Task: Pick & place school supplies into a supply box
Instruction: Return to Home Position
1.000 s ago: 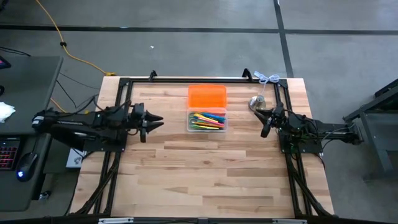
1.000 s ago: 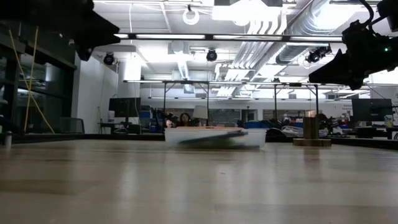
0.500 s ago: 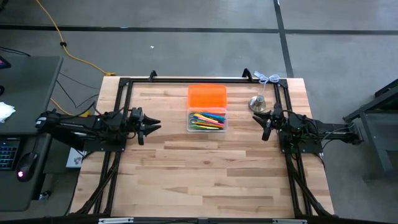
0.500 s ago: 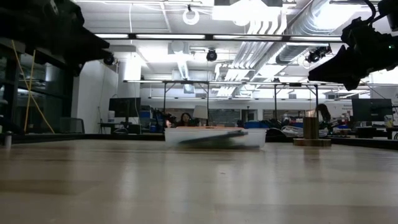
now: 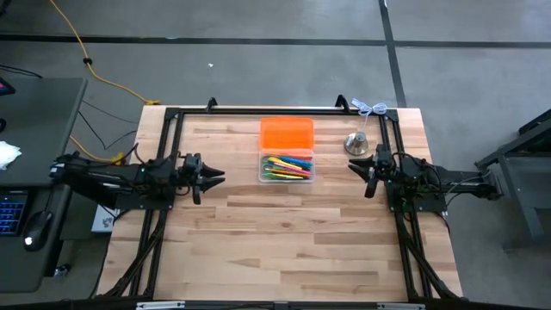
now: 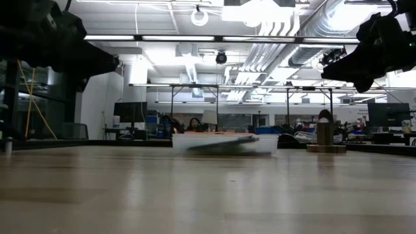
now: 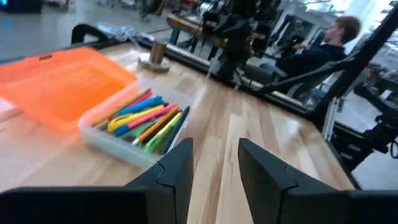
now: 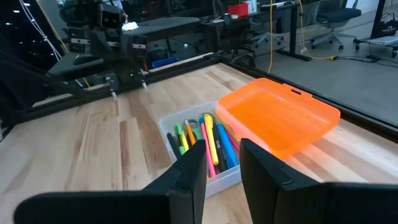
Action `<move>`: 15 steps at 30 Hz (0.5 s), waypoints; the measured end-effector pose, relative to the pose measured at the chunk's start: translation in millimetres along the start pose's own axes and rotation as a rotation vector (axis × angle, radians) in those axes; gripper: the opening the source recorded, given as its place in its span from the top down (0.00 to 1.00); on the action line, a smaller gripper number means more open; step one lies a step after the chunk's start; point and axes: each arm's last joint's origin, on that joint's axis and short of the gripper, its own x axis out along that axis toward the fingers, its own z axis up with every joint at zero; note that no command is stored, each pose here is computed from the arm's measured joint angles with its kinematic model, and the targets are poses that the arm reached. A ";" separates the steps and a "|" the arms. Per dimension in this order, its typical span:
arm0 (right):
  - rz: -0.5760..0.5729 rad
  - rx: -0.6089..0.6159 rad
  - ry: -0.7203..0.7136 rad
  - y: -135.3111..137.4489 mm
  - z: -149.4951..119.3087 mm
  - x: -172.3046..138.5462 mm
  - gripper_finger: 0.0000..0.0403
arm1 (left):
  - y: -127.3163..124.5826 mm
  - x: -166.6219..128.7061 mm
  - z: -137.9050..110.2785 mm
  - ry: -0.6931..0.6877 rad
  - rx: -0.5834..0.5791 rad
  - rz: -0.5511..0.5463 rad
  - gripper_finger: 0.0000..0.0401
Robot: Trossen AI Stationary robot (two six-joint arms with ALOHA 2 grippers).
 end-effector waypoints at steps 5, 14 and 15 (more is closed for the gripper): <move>0.000 -0.004 0.001 0.0 -0.1 0.0 0.82 | 2.0 -2.7 -4.9 -0.029 0.019 -0.034 0.61; 0.000 -0.011 0.001 0.0 -0.1 0.0 0.82 | 5.8 -11.5 -10.9 -0.070 0.060 -0.073 0.61; 0.000 -0.010 -0.001 0.0 0.1 0.0 0.82 | 5.9 -13.0 -10.1 -0.081 0.069 -0.076 0.61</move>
